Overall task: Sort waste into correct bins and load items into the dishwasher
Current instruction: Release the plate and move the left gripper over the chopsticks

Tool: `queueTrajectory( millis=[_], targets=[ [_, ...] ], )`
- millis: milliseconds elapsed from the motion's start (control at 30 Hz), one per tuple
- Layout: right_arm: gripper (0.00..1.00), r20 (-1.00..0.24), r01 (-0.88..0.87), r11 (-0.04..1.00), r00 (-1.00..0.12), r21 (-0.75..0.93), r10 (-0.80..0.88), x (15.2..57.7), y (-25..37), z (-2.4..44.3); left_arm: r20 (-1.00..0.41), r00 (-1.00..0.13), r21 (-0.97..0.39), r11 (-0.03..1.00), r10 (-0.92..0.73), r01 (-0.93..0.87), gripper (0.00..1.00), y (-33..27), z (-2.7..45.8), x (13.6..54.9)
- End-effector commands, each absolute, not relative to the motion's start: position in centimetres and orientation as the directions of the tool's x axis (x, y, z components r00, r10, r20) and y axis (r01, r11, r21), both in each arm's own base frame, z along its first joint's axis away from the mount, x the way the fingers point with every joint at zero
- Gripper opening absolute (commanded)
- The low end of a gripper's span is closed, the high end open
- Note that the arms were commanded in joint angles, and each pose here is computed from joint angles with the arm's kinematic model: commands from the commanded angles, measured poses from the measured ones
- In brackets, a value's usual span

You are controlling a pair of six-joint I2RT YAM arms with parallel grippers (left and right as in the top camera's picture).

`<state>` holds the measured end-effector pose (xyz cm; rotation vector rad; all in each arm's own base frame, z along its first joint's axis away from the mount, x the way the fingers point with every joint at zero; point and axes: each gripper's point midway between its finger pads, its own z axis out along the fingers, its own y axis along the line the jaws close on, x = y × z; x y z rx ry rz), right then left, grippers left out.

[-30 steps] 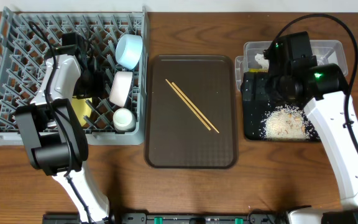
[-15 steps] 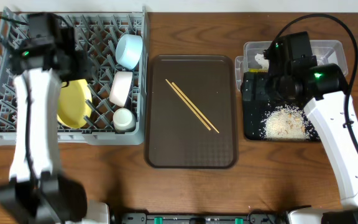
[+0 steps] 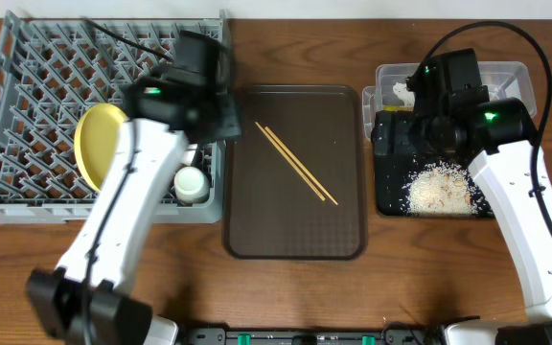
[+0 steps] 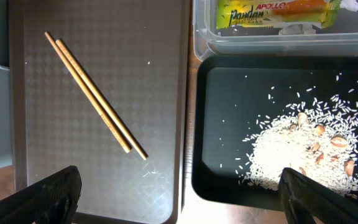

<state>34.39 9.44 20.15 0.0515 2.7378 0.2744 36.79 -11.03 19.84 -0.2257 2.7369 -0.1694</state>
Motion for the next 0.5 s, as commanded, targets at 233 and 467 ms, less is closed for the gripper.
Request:
queueTrajectory(
  millis=[233, 467],
  targets=[
    [0.99, -0.375, 0.000, 0.983, -0.924, 0.186, 0.071, 34.5, 9.1, 20.0, -0.303, -0.910, -0.112, 0.959, -0.282, -0.259, 0.44, -19.5, 10.7, 38.3],
    [0.99, -0.375, -0.001, 0.982, -0.924, 0.186, 0.071, 34.5, 9.1, 20.0, -0.218, -0.895, -0.061, 0.921, -0.388, -0.385, 0.44, -20.2, 5.2, 37.8]
  ],
)
